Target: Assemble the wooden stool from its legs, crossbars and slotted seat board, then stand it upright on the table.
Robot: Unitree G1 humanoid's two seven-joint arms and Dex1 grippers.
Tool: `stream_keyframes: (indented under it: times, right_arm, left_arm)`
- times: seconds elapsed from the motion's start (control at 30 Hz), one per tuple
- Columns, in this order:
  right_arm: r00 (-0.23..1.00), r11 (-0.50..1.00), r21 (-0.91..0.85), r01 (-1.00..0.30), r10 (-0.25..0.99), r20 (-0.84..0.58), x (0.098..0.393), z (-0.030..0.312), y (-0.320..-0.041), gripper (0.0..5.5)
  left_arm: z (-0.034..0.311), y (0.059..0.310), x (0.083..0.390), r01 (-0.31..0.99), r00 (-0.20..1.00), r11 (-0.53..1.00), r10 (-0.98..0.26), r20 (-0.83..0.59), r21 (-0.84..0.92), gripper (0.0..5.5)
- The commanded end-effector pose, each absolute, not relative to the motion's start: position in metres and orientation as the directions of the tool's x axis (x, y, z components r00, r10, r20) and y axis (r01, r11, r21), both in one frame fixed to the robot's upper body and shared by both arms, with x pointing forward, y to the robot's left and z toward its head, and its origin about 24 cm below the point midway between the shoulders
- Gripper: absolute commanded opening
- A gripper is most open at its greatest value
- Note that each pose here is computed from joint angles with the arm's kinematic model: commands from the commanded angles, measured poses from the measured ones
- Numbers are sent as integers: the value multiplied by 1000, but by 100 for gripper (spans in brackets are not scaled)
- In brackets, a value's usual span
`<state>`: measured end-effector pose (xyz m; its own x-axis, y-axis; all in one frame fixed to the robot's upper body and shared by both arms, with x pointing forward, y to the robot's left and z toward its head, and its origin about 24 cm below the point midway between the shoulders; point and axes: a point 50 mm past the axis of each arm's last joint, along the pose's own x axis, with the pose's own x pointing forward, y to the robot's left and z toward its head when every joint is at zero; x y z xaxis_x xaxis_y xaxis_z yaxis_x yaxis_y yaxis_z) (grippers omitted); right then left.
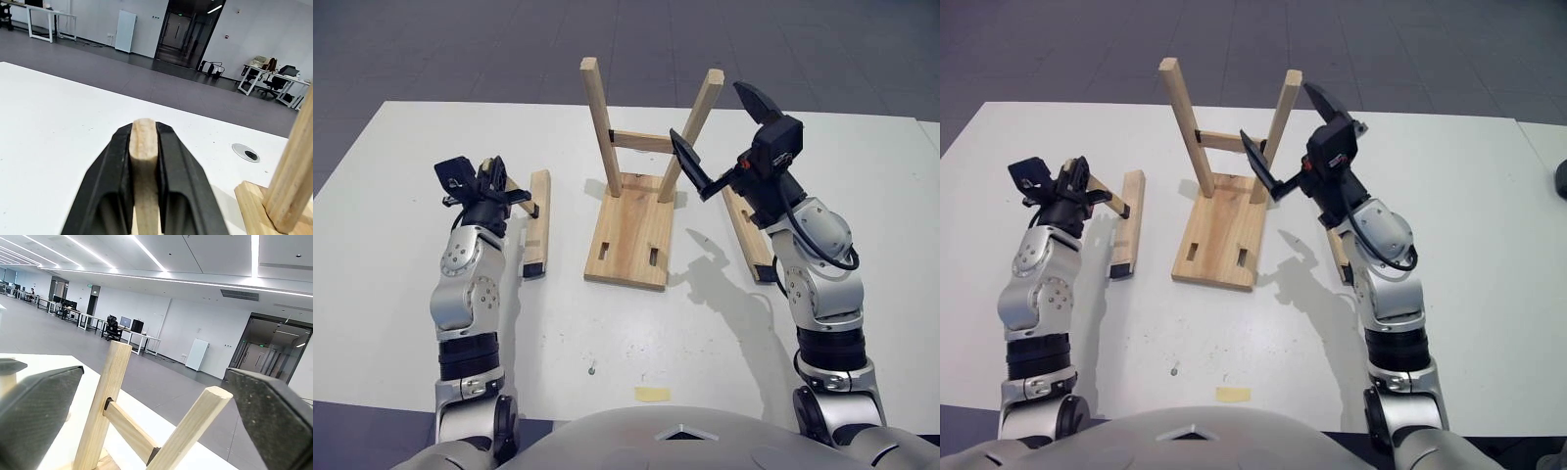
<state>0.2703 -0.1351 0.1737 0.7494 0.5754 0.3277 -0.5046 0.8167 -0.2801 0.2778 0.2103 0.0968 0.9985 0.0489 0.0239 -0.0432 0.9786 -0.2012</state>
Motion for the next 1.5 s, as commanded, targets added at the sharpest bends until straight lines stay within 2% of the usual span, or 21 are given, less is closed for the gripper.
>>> stream_keyframes:
  times: [0.03,0.23,0.47,0.63,0.83,0.87,1.23,1.5]
  right_arm:
    - [737,818,-293,-495,574,357,272,182,-135,540]
    - [734,819,-294,-492,572,366,273,184,-135,540]
    - [729,821,-299,-487,570,379,273,187,-134,540]
    - [725,822,-303,-483,569,388,274,188,-132,540]
    - [723,820,-307,-483,572,388,274,189,-132,540]
    - [723,820,-308,-483,572,388,274,188,-132,540]
    - [722,818,-299,-490,574,387,273,185,-129,540]
    - [725,824,-293,-485,566,393,274,185,-128,540]
  left_arm:
    - [47,203,260,-61,986,975,25,-166,-215,41]
    - [24,202,252,-40,968,984,-5,-250,-174,41]
    - [45,207,268,23,961,994,-51,-272,-105,41]
    - [37,209,264,24,944,990,-68,-324,-137,41]
    - [49,207,267,19,963,987,-62,-264,-161,41]
    - [55,207,269,20,969,987,-59,-242,-161,78]
    - [118,209,284,-12,998,992,5,-57,-128,258]
    - [173,203,293,43,994,995,-34,100,-88,390]
